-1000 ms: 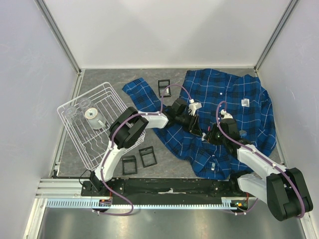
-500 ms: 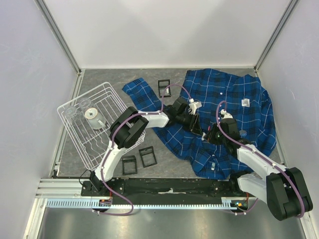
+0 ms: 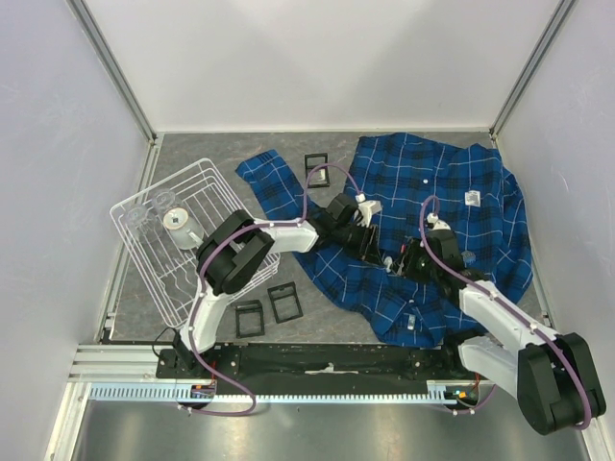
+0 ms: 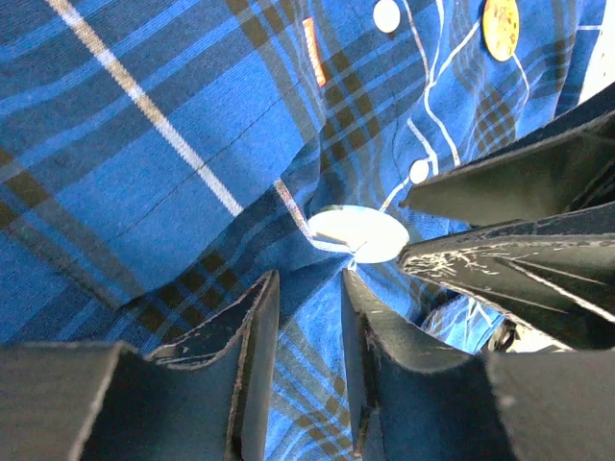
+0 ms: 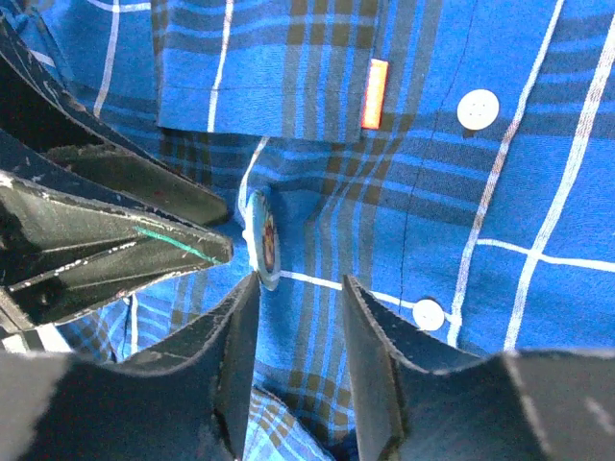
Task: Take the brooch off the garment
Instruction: Remove the brooch from the clothes.
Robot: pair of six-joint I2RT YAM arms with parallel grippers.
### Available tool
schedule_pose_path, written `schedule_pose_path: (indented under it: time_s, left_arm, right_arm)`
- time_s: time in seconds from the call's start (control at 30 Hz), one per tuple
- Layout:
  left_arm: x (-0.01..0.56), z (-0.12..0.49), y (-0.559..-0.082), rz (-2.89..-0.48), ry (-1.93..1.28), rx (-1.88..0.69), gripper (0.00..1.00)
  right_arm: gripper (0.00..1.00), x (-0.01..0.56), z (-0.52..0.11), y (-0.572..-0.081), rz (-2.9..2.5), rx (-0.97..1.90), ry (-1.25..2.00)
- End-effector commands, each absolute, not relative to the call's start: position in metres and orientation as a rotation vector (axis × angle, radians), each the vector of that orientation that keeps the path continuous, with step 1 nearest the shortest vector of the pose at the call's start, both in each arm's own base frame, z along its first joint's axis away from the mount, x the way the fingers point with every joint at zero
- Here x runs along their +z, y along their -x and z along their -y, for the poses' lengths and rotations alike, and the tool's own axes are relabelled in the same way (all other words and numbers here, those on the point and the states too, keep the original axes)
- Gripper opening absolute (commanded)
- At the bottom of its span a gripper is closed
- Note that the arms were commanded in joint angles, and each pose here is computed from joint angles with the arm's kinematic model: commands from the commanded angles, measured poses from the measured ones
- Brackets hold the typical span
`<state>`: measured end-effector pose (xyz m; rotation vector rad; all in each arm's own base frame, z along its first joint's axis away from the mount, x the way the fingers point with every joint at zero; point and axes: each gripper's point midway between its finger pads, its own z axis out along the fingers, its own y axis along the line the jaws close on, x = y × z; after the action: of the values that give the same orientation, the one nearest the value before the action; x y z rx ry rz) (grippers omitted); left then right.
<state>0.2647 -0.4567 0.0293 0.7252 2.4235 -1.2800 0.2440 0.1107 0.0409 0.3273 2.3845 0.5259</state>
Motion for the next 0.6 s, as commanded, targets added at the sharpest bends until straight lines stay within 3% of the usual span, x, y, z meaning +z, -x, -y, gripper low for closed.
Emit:
schedule_pose_path:
  time_s: [0.0, 0.23, 0.57]
  left_arm:
    - [0.059, 0.449, -0.263, -2.348, -0.777, -1.233, 0.4]
    - [0.08, 0.448, -0.256, -2.298, -0.785, -1.259, 0.4]
    - [0.09, 0.444, -0.254, -2.284, -0.765, -1.245, 0.39]
  right_arm:
    - [0.51, 0.066, -0.112, -0.259, -2.371, 0.502, -0.288]
    - [0.54, 0.075, -0.128, -0.276, -2.413, 0.549, -0.16]
    - [0.5, 0.066, -0.14, -0.282, -2.515, 0.576, -0.011]
